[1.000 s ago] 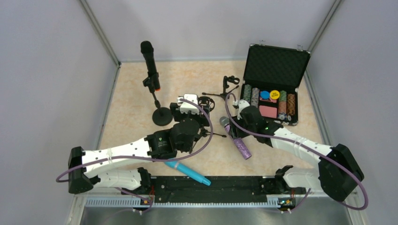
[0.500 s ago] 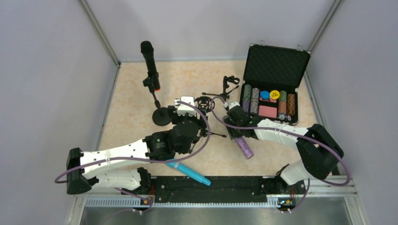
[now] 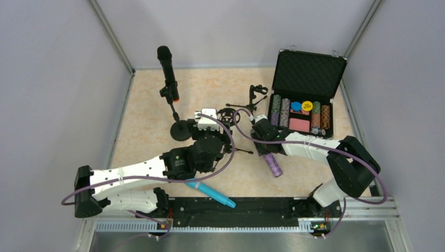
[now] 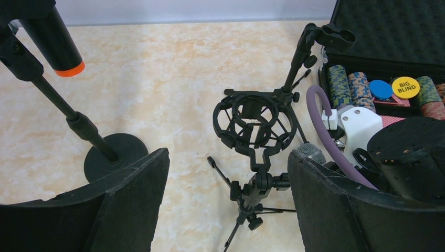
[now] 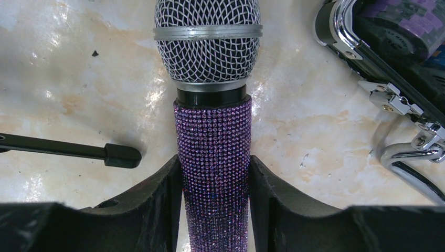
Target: Attach the microphones to the stand
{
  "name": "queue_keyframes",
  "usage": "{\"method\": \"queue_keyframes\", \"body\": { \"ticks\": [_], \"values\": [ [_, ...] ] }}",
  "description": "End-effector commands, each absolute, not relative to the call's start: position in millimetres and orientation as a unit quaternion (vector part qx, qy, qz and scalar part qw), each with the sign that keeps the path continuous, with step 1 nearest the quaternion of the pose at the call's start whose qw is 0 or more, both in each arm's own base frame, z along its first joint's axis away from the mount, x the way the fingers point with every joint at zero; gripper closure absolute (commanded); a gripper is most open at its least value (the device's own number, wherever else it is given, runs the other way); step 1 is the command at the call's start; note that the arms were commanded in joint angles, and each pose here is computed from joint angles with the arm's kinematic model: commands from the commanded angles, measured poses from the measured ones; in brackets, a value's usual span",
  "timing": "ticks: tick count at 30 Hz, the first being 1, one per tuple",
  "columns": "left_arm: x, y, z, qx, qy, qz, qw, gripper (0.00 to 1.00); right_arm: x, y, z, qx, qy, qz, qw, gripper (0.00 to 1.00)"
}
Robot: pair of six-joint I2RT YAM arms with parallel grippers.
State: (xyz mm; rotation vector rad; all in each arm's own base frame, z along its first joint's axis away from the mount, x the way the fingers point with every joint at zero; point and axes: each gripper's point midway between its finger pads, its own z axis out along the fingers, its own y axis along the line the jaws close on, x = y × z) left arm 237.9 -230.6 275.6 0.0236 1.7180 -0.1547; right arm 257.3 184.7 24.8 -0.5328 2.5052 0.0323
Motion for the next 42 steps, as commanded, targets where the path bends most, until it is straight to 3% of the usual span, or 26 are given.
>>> {"method": "queue_keyframes", "body": {
  "ticks": [1, 5, 27, 33, 42],
  "values": [
    [236.1, -224.4, 282.8, -0.006, 0.752, -0.075, 0.655, 0.13, 258.0, 186.8, 20.4, -0.196, 0.940, 0.006, 0.280, 0.84],
    [235.9, -224.1, 283.2, -0.006, 0.752, -0.075, 0.654, 0.13, 260.6, 187.1, 31.1, -0.191, 0.936, 0.011, 0.297, 1.00],
    [231.0, -236.1, 260.6, 0.033, 0.772, -0.083, 0.629, 0.09, 265.8, 212.9, 146.2, -0.183, 0.844, 0.163, 0.477, 1.00],
    [224.6, -261.4, 255.0, 0.089, 0.785, -0.116, 0.602, 0.01, 253.2, 228.0, 194.1, -0.177, 0.778, 0.261, 0.544, 1.00],
    [229.4, -296.5, 255.9, 0.160, 0.808, -0.164, 0.542, 0.01, 235.6, 216.7, 251.5, -0.136, 0.684, 0.335, 0.633, 1.00]
  ]
}}
